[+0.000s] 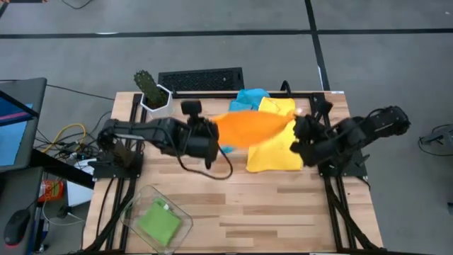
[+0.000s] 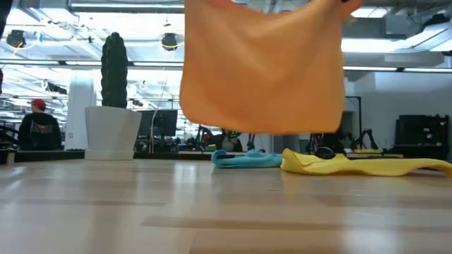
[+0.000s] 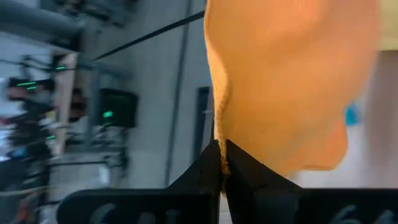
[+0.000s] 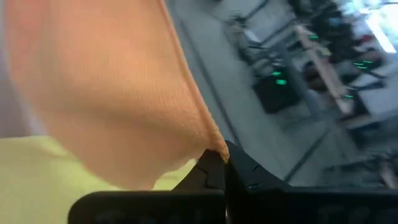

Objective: Fold microfiber towels
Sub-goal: Fold the orange microfiber towel

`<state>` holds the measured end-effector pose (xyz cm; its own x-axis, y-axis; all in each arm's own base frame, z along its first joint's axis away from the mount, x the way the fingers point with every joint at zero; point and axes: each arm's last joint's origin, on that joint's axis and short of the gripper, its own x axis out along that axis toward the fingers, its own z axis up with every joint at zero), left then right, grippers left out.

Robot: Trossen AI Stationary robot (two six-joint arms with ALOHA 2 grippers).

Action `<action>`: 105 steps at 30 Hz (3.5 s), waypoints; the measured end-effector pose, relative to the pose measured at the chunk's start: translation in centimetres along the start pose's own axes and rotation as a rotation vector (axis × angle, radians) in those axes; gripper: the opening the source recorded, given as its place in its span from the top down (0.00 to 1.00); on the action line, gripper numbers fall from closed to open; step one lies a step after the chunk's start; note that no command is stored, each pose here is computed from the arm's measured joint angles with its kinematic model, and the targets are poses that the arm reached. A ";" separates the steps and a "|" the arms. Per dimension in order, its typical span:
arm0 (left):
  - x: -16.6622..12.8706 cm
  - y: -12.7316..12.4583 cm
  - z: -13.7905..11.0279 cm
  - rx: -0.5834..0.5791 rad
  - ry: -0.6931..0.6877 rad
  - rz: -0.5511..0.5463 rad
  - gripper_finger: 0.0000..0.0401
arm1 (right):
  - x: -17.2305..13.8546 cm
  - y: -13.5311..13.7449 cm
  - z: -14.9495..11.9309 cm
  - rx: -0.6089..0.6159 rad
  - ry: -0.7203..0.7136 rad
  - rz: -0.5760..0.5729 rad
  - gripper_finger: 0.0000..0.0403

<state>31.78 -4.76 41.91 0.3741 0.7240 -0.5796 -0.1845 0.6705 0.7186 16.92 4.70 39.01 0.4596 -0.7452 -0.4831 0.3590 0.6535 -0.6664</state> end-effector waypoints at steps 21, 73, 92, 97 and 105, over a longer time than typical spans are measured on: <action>-0.2 -15.8 -4.9 -0.039 0.140 -0.338 1.00 | -4.4 15.0 -6.8 0.142 0.118 0.512 0.98; 4.4 -22.8 -8.8 -0.270 0.183 -0.482 1.00 | 3.8 21.7 -8.9 0.051 0.422 0.627 0.98; 7.1 -22.9 -9.5 -0.347 0.208 -0.456 1.00 | 6.7 21.5 -10.0 0.048 0.501 0.625 0.96; 7.2 -22.8 -9.4 -0.333 0.203 -0.462 1.00 | 7.2 21.3 -9.9 0.062 0.498 0.599 0.94; 7.2 -22.8 -9.4 -0.345 0.203 -0.465 1.00 | 8.0 20.9 -9.5 0.055 0.499 0.597 0.91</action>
<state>30.15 -13.31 17.69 0.3114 0.3365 -0.8887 -0.3395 0.9129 0.2267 20.38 11.12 15.75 0.1726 -0.2288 -0.9581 0.2113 0.9586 -0.1908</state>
